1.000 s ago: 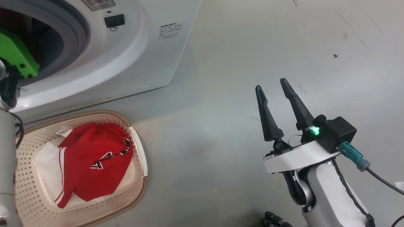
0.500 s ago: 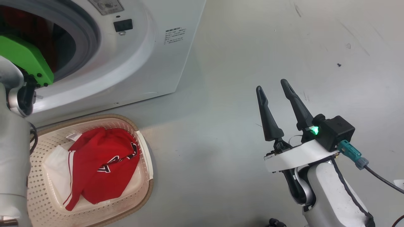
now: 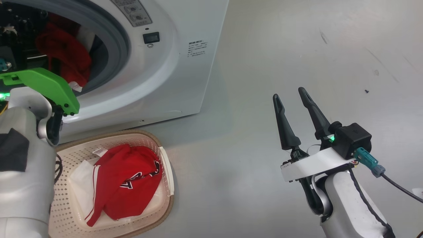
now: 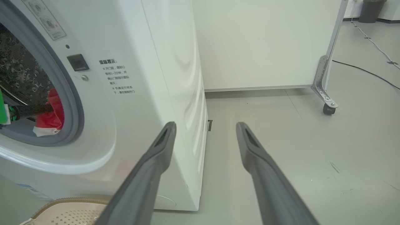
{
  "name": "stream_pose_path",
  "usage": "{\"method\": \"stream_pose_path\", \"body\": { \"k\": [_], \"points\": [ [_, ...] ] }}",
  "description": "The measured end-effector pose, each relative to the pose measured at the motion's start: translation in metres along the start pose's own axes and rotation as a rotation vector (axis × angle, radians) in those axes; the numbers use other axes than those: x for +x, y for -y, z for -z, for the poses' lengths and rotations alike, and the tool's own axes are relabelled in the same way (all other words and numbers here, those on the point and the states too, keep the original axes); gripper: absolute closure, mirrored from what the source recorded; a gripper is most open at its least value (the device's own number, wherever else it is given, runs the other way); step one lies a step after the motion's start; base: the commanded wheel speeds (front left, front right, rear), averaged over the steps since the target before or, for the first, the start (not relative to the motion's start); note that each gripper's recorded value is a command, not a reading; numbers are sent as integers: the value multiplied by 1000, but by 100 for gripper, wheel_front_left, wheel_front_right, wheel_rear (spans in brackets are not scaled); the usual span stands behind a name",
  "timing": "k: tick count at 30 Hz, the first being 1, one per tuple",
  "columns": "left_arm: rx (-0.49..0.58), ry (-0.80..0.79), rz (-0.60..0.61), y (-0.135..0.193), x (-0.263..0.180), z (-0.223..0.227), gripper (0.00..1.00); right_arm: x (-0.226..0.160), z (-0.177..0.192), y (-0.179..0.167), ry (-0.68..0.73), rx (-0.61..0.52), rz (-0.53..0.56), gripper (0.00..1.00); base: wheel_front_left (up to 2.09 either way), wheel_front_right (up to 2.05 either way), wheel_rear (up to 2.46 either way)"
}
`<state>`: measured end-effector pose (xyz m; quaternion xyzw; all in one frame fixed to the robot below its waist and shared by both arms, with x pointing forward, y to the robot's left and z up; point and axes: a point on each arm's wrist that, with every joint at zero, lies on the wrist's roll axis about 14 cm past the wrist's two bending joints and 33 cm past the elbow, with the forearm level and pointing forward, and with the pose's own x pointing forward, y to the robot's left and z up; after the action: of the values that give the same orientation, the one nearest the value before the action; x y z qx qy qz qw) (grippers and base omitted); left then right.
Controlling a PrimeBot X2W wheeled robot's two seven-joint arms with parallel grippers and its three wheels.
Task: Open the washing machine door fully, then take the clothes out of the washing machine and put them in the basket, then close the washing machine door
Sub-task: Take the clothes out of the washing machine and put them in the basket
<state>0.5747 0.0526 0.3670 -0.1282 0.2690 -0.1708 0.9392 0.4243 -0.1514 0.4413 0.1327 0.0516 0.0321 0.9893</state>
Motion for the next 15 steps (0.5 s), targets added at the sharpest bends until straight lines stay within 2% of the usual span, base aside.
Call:
{"method": "stream_pose_path", "body": {
  "k": [15],
  "points": [
    [27,101,-52,-12,-54,-13,100,-9,-10,-22,27,13,-64,0,0,0,0]
  ]
}}
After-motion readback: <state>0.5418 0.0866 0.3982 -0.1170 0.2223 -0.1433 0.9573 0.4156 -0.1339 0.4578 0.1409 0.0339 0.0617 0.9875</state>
